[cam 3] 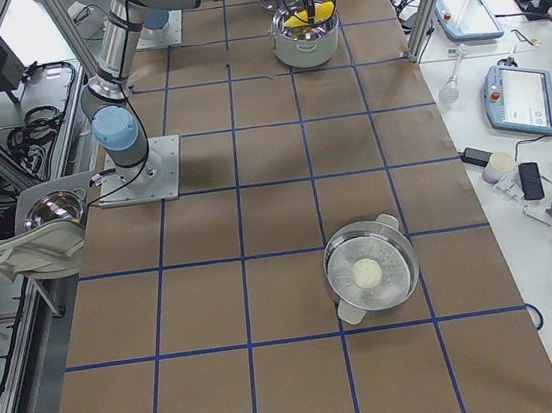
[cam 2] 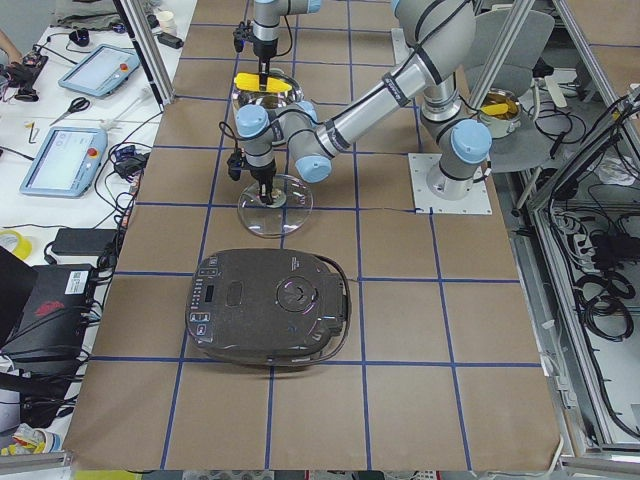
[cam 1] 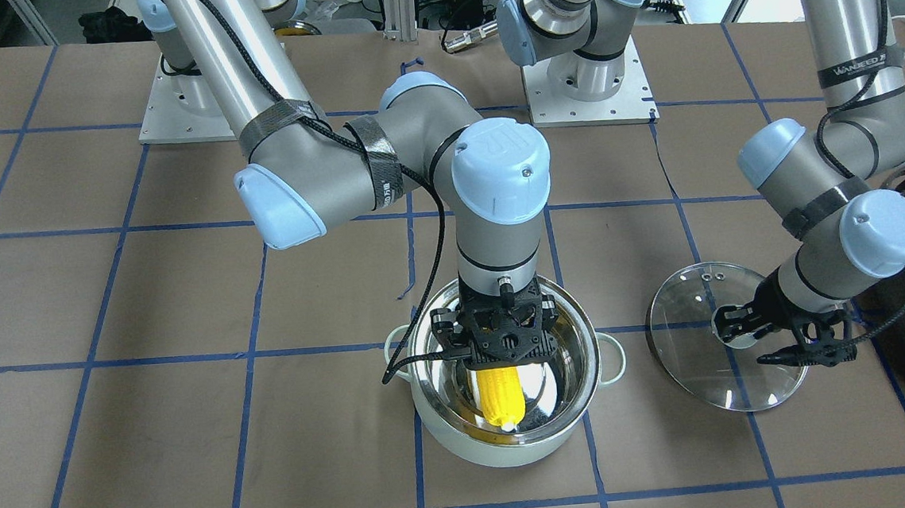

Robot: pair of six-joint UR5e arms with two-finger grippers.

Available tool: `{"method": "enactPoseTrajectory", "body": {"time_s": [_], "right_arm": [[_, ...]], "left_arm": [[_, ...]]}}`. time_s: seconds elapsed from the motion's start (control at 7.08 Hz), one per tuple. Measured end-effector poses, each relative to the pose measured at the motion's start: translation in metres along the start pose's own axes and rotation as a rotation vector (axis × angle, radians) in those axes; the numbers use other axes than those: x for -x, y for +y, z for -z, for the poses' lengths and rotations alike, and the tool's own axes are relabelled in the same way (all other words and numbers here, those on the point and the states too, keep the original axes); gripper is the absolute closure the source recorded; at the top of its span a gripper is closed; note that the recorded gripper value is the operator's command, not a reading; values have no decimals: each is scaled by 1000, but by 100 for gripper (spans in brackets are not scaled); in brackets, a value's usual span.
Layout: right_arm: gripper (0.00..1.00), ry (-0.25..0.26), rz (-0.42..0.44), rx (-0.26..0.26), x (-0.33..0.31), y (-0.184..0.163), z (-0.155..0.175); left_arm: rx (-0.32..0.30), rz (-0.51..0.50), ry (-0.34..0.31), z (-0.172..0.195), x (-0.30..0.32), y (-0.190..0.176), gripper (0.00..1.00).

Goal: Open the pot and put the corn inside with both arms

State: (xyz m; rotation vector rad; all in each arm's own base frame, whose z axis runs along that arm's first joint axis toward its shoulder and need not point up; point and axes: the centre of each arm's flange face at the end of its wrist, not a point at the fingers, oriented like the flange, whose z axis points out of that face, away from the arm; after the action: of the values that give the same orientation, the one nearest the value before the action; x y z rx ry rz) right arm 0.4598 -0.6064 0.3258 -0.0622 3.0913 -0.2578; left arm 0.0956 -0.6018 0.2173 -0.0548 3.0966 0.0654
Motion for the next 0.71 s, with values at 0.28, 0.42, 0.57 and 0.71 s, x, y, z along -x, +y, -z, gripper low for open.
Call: {"method": "enactPoseTrajectory", "body": {"time_s": [0.28,0.42,0.57,0.71], "right_arm": [[0,1,-5,-5,0,0,4],[0,0,-4,-12,-3,-1,10],[0,-2,-4,-20,-10,-3,21],[0,2,1,-22,-26,-7,38]], "left_arm": [[-5,-5,-2,3,-1,-1,0],[-11,-8,-5,8,-2,-2,0],[-22,-17,-11,20,-6,-3,0],[-27,-34,-15,45,-18,-3,0]]}}
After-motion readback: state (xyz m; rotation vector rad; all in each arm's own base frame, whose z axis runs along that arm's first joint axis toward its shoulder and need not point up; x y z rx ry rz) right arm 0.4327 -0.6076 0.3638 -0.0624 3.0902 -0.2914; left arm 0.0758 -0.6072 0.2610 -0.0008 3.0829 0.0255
